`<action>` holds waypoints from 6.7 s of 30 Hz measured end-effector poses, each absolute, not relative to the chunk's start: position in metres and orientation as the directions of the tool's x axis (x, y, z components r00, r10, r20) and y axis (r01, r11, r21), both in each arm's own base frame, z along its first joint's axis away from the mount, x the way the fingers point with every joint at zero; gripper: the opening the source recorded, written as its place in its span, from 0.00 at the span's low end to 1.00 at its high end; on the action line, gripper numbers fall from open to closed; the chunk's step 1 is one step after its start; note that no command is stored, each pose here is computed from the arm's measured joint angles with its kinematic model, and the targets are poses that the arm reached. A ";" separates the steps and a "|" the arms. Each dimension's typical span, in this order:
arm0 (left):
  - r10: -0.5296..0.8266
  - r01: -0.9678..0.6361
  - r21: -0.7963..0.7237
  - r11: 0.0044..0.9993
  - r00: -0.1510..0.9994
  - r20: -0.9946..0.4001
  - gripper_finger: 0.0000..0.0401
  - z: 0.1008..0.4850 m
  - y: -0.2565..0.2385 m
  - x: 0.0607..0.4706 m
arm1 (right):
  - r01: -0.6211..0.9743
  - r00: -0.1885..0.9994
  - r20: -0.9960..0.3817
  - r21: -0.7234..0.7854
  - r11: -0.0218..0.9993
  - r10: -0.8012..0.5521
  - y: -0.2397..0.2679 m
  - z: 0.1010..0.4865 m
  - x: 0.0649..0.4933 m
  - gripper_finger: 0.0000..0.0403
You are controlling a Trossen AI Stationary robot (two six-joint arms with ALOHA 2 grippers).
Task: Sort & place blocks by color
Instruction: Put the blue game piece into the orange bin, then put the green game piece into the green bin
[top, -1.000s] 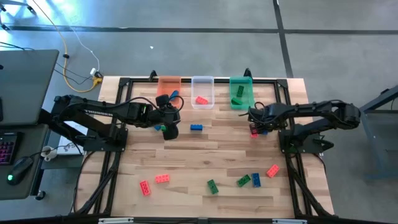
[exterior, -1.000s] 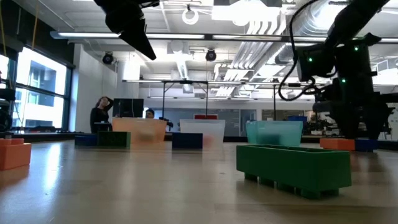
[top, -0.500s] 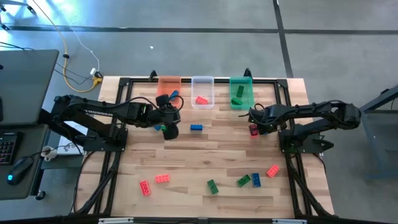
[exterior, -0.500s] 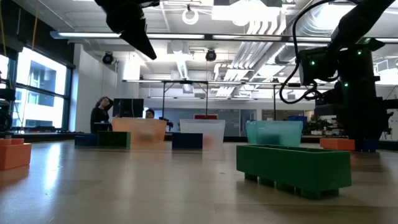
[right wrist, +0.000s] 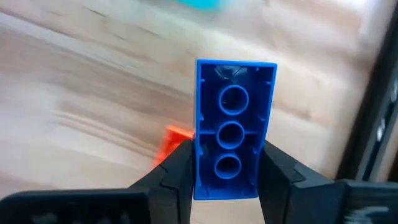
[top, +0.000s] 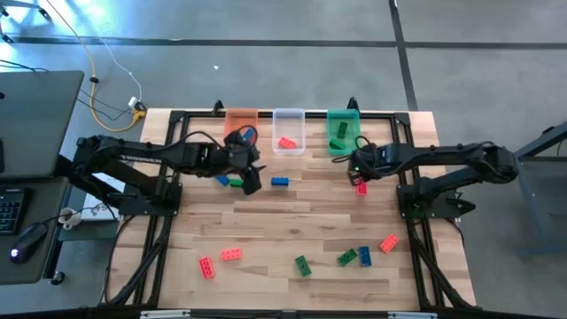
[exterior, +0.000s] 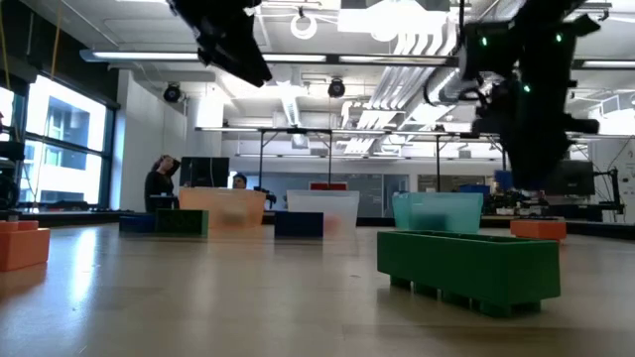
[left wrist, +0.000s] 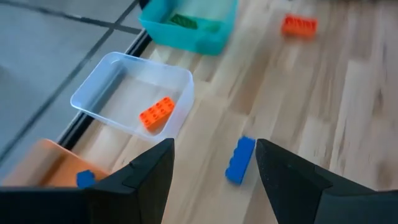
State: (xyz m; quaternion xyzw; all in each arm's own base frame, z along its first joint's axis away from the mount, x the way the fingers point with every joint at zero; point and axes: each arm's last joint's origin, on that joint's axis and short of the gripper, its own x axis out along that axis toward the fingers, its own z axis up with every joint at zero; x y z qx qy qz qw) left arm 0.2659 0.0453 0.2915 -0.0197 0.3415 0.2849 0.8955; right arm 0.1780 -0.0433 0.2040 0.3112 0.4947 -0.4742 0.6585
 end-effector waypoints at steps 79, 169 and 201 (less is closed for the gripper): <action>0.470 -0.662 -0.377 0.648 0.736 -0.486 0.53 0.293 0.125 0.279 | 0.488 0.649 -0.436 -0.391 0.780 -0.624 -0.037 0.269 0.390 0.26; 0.463 -0.775 0.077 0.627 0.291 -0.837 0.31 0.227 0.223 0.209 | 0.369 0.505 -0.859 0.128 0.920 -0.083 0.042 0.235 0.359 0.64; 0.419 -0.718 0.023 0.696 0.380 -0.825 0.50 0.229 0.221 0.215 | 0.034 0.108 -0.990 0.097 0.995 0.093 0.164 0.223 0.284 0.64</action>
